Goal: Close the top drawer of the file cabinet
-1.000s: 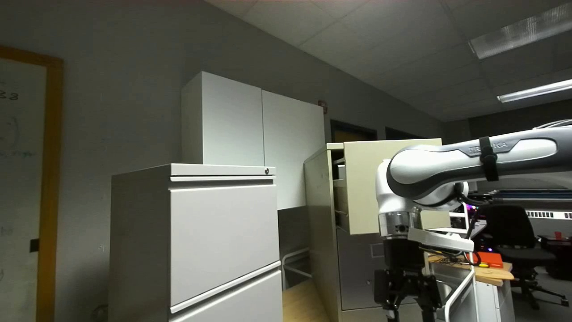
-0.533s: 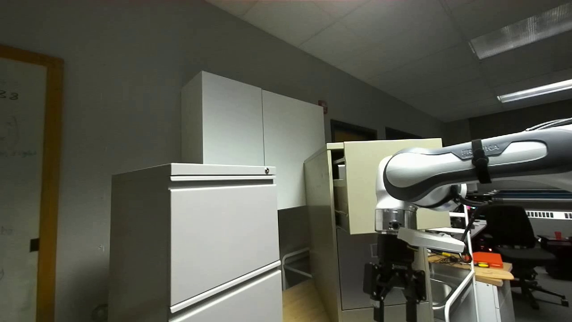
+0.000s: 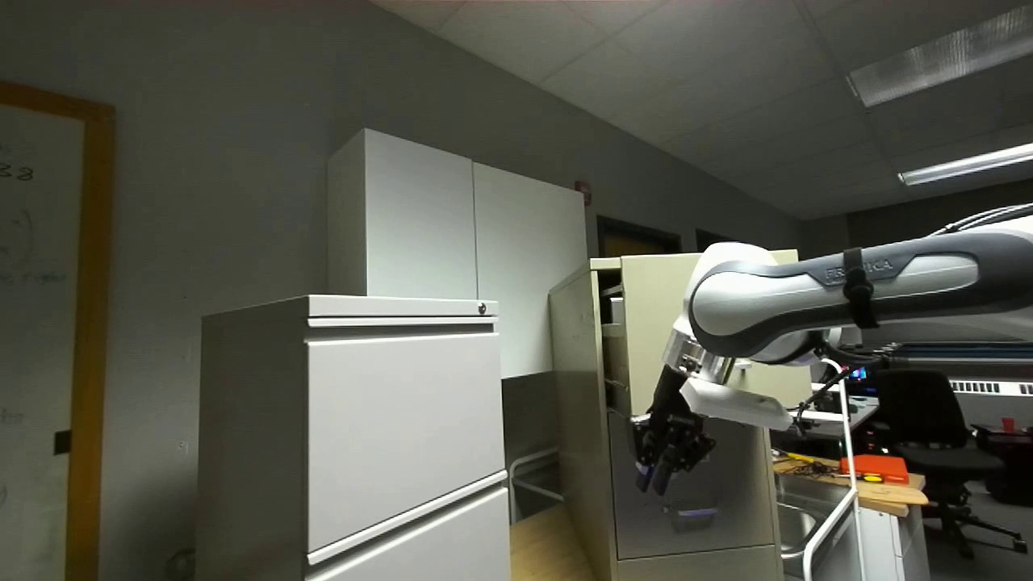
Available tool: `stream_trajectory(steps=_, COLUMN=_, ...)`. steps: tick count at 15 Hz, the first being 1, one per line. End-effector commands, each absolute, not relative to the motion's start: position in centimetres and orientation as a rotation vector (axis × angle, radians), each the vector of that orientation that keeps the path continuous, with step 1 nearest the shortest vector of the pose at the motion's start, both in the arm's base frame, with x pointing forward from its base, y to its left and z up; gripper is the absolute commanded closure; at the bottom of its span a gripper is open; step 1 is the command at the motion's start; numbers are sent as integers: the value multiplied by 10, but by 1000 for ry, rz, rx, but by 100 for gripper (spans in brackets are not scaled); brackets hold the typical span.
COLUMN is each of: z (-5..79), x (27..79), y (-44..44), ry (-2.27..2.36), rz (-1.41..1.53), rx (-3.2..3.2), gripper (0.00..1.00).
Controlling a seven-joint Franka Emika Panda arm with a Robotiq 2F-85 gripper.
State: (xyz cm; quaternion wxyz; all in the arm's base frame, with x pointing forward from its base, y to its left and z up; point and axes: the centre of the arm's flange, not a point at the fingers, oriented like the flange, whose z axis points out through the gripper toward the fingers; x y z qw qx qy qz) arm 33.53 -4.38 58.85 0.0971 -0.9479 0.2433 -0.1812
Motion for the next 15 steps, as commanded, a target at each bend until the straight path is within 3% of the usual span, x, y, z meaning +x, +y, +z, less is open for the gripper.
stream_trajectory(steps=1, z=628, x=337, y=-54, ry=832, rz=-815, rx=-2784, gripper=99)
stream_trajectory(steps=15, z=704, x=350, y=-126, ry=1311, rz=-1772, rx=-2393, gripper=100)
